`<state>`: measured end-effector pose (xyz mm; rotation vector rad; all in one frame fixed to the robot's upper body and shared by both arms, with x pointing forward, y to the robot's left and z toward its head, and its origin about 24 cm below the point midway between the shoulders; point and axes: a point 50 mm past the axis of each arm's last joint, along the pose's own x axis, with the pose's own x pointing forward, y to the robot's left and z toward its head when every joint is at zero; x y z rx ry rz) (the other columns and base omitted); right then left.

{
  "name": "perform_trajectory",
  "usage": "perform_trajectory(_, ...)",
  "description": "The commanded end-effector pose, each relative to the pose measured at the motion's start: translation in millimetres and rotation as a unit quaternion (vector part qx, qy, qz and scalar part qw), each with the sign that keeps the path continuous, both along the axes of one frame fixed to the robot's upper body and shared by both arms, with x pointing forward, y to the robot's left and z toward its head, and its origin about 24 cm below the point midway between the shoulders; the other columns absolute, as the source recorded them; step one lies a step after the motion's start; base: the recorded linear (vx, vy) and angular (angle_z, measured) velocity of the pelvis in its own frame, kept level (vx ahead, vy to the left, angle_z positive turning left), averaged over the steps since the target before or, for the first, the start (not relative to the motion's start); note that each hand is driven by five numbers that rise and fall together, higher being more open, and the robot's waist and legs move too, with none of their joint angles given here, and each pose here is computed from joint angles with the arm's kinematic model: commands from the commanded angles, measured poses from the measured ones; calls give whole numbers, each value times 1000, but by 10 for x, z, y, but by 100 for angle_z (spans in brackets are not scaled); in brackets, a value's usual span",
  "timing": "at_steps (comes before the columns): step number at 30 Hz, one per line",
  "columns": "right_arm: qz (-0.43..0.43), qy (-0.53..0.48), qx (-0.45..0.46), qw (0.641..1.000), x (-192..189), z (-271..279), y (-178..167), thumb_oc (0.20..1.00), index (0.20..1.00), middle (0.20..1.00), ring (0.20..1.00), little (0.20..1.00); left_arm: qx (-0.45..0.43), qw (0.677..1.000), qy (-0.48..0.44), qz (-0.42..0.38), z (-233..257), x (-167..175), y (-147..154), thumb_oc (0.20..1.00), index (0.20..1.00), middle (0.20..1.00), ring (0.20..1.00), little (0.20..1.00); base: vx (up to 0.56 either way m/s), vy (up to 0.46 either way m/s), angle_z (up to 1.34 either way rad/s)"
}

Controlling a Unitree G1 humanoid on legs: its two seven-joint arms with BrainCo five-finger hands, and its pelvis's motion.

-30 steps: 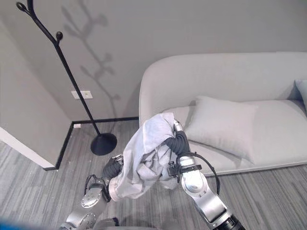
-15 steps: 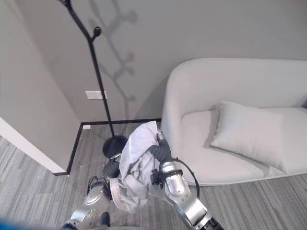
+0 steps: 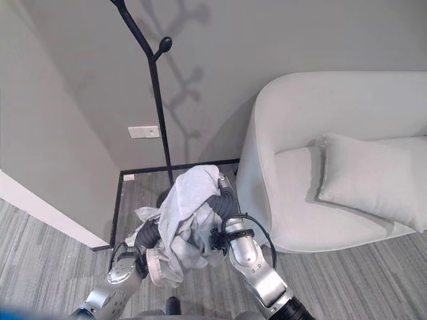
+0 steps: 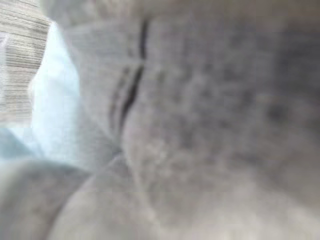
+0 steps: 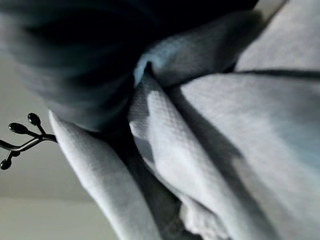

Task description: Hang the clothes on the sofa on the clothes rack.

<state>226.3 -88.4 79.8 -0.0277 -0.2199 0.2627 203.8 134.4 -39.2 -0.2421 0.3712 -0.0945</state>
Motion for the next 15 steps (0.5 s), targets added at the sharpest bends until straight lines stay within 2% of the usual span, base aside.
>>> perform_trajectory(1, -11, -134, 38, 990, 15, 498, -82, 200, 200, 200, 200, 200, 10, 997, -67, -24, 201, 60, -74, 200, 200, 200, 200, 200, 126, 47, -22)
perform_trajectory(5, -43, -171, 15, 984, 45, 583, -173, 200, 200, 200, 200, 200, 29, 994, -101, -5, 295, 107, -18, 200, 200, 200, 200, 200, 117, 22, 3)
perform_trajectory(6, -68, -196, -5, 978, 52, 639, -263, 200, 200, 200, 200, 200, 37, 991, -130, 24, 397, 168, 67, 200, 200, 200, 200, 200, 61, -21, 28)
perform_trajectory(10, -77, -208, -31, 975, 29, 639, -358, 200, 200, 200, 200, 200, 46, 982, -165, 77, 515, 203, 227, 200, 200, 200, 200, 200, 138, -108, 24)
perform_trajectory(13, -88, -215, -74, 970, 18, 616, -518, 200, 200, 200, 200, 200, 68, 966, -213, 127, 708, 214, 430, 200, 200, 200, 200, 200, 160, -140, 17)
perform_trajectory(15, -102, -232, -98, 962, 54, 650, -585, 200, 200, 200, 200, 200, 117, 949, -254, 144, 842, 254, 507, 200, 200, 200, 200, 200, 99, -148, 27)
